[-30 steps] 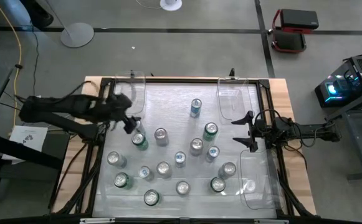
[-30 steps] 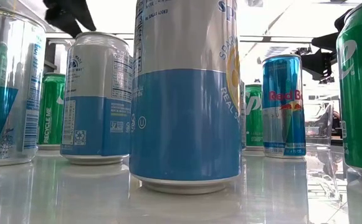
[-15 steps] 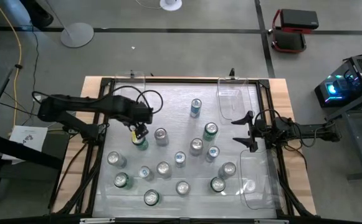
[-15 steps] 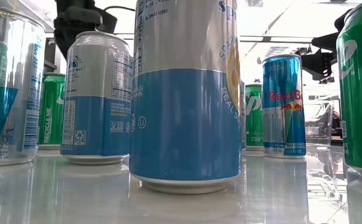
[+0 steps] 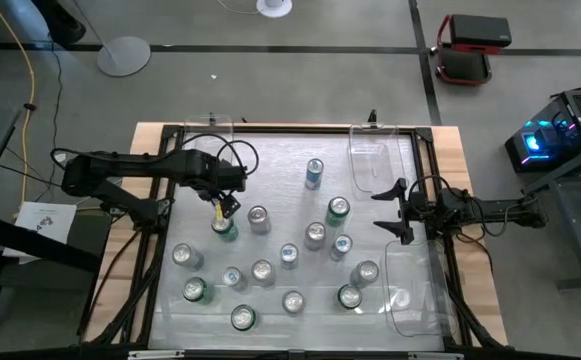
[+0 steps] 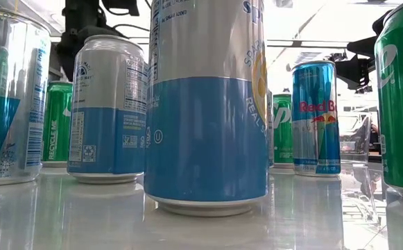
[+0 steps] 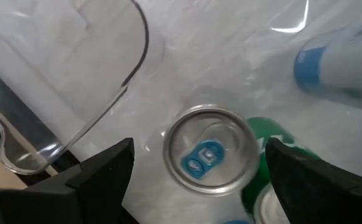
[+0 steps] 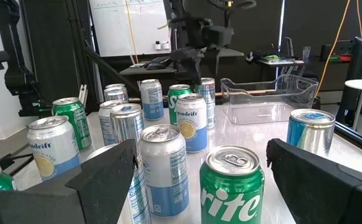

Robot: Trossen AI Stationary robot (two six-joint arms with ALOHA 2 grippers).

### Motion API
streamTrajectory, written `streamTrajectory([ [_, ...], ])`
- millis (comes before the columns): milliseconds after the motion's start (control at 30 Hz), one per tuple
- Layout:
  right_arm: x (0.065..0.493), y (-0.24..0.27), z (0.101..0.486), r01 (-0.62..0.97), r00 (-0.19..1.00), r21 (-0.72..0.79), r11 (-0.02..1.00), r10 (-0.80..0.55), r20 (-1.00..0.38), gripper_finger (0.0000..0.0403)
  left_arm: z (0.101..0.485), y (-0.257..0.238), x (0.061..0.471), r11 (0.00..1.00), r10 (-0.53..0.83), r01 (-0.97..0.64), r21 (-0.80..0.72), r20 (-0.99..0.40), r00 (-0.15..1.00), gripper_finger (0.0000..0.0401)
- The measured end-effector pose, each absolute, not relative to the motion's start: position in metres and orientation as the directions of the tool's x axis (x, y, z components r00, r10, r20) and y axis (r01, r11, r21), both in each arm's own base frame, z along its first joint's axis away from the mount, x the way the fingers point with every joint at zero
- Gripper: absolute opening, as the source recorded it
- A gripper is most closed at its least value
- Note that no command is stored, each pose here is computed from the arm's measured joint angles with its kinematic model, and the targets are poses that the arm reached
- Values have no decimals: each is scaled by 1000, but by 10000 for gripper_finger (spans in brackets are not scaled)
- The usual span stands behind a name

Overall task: Sort soda cans
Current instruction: Put the blue soda can into the top left transparent bin

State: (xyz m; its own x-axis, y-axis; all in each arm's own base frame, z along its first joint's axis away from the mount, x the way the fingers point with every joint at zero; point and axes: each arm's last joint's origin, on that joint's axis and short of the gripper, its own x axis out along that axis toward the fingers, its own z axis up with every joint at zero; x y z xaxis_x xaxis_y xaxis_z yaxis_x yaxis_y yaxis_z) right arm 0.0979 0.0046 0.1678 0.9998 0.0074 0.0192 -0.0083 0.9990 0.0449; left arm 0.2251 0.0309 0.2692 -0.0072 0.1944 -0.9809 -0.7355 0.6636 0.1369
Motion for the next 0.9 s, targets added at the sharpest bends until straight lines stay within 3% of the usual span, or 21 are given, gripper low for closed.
streamTrajectory([
  [300,98,5,168,-8,1000,45,999,8,19,350,255,36,226,656,151,-749,92,-988,10,333],
  [467,98,5,168,-8,1000,45,999,7,19,350,250,35,226,659,139,-748,78,-990,19,301],
  [667,98,5,168,-8,1000,45,999,7,19,350,248,34,225,681,111,-729,69,-994,9,230],
  [900,98,5,168,-8,1000,45,999,7,19,350,265,36,226,682,91,-730,46,-996,22,227],
])
